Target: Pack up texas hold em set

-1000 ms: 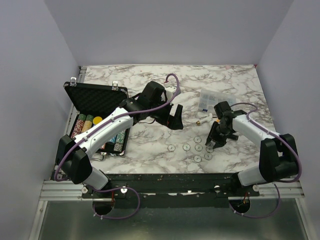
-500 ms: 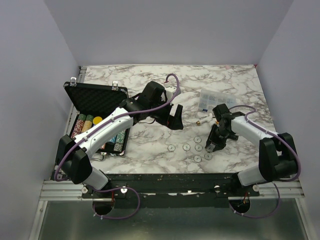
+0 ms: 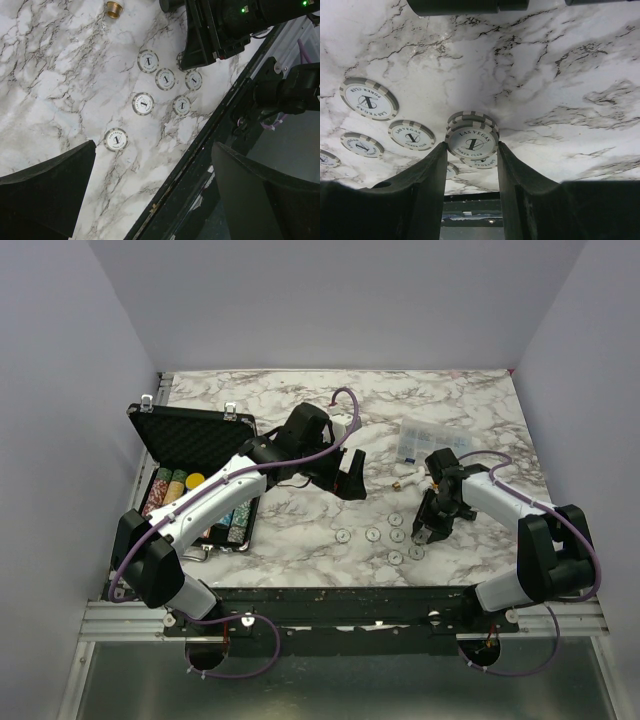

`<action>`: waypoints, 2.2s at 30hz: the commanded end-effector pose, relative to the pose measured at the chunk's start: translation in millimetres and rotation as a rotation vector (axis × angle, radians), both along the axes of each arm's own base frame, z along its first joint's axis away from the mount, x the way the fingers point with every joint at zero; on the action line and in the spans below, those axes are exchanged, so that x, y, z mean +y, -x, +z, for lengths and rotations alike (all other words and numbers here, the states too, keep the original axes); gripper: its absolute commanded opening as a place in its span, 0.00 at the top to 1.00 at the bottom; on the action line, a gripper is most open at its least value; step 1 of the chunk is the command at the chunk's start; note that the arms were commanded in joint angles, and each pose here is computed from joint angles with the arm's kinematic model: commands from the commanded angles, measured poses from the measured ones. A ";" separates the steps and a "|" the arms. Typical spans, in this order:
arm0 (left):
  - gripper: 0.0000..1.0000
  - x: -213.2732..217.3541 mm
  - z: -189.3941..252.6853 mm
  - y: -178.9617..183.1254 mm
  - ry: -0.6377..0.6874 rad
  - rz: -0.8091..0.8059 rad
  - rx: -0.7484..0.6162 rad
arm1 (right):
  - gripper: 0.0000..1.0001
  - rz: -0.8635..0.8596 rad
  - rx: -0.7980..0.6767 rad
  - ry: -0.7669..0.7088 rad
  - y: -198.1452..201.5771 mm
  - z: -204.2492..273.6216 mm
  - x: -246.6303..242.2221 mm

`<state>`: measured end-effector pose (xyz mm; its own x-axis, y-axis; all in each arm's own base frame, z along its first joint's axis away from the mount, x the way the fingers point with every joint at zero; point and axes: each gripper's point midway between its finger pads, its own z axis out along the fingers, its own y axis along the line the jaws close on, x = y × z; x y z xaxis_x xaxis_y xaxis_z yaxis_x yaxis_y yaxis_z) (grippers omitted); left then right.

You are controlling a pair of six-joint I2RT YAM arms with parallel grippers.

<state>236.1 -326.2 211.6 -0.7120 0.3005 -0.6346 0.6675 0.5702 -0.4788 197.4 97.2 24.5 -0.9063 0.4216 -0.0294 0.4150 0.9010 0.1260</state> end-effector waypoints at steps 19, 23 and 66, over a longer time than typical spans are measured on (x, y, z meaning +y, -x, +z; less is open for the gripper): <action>0.02 -1.8 9.7 4.2 0.041 -0.019 -0.005 | 0.42 0.025 -0.001 -0.002 18.2 11.4 0.4; 0.01 -2.6 9.7 5.8 0.043 -0.024 -0.001 | 0.41 0.046 0.025 0.002 30.1 6.7 2.2; 0.01 0.2 13.1 6.0 0.037 -0.019 -0.024 | 0.61 0.089 0.111 0.152 29.6 -21.3 12.8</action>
<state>233.2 -326.6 215.7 -0.7107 0.2979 -0.6373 0.6709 0.5596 -0.4866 166.7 110.6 10.7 -0.9417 0.3342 0.0386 0.3328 0.9422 -0.0373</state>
